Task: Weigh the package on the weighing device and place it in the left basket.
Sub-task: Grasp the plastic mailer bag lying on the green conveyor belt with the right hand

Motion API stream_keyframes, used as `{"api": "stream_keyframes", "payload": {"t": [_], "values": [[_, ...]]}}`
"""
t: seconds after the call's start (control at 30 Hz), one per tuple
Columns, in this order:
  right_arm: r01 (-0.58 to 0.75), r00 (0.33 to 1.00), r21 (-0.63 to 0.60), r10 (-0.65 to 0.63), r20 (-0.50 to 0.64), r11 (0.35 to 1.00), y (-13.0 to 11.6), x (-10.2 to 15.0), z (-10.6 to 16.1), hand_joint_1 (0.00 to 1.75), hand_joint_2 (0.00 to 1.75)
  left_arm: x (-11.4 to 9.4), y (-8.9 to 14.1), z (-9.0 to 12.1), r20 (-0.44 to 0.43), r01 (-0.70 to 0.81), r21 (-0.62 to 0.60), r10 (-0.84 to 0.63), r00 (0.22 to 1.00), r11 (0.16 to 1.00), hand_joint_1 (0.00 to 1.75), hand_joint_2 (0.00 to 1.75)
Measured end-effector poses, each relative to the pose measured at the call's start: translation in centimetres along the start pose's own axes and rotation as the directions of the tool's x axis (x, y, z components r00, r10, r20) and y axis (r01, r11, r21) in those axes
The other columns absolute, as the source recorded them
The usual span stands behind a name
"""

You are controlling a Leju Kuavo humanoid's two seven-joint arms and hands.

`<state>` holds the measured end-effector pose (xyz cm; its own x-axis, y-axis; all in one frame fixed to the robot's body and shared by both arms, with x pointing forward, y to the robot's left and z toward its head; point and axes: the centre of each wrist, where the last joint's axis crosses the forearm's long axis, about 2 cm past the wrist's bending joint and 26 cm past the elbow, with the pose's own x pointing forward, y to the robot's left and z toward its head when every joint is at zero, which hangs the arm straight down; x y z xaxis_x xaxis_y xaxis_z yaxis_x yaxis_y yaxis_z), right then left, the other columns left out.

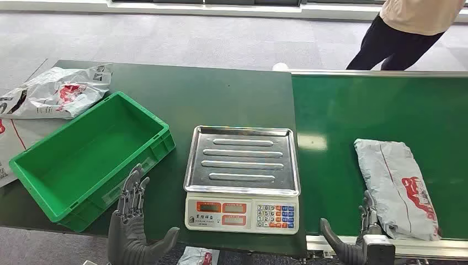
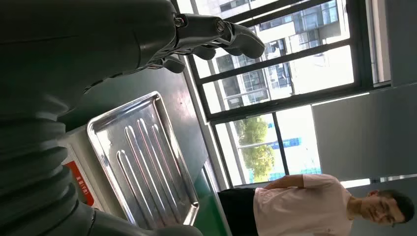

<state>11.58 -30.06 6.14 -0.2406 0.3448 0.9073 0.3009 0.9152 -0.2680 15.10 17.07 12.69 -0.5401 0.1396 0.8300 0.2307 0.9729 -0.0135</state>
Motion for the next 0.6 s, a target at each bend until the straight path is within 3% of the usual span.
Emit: {"api": "stream_keyframes", "payload": {"t": [0.27,0.47,0.6], "values": [[-0.062,0.996,-0.043,0.059,-0.069,0.997,-2.7,-0.6,0.1,0.0,1.75,-1.8,0.1,-0.5,-0.008,-0.012,-0.106,0.011,1.0,0.994,0.0,1.75],[-0.257,0.966,-0.093,0.255,-0.039,0.962,-12.3,-1.0,-6.6,0.0,1.75,-2.2,0.4,-1.1,-0.012,0.008,-0.146,-0.01,1.0,0.989,0.0,1.75],[-0.36,0.932,-0.092,0.363,0.016,0.928,-15.0,-0.4,-8.8,0.0,1.75,-2.3,0.5,-1.0,-0.015,0.011,-0.148,-0.013,1.0,0.989,0.0,1.75]]}}
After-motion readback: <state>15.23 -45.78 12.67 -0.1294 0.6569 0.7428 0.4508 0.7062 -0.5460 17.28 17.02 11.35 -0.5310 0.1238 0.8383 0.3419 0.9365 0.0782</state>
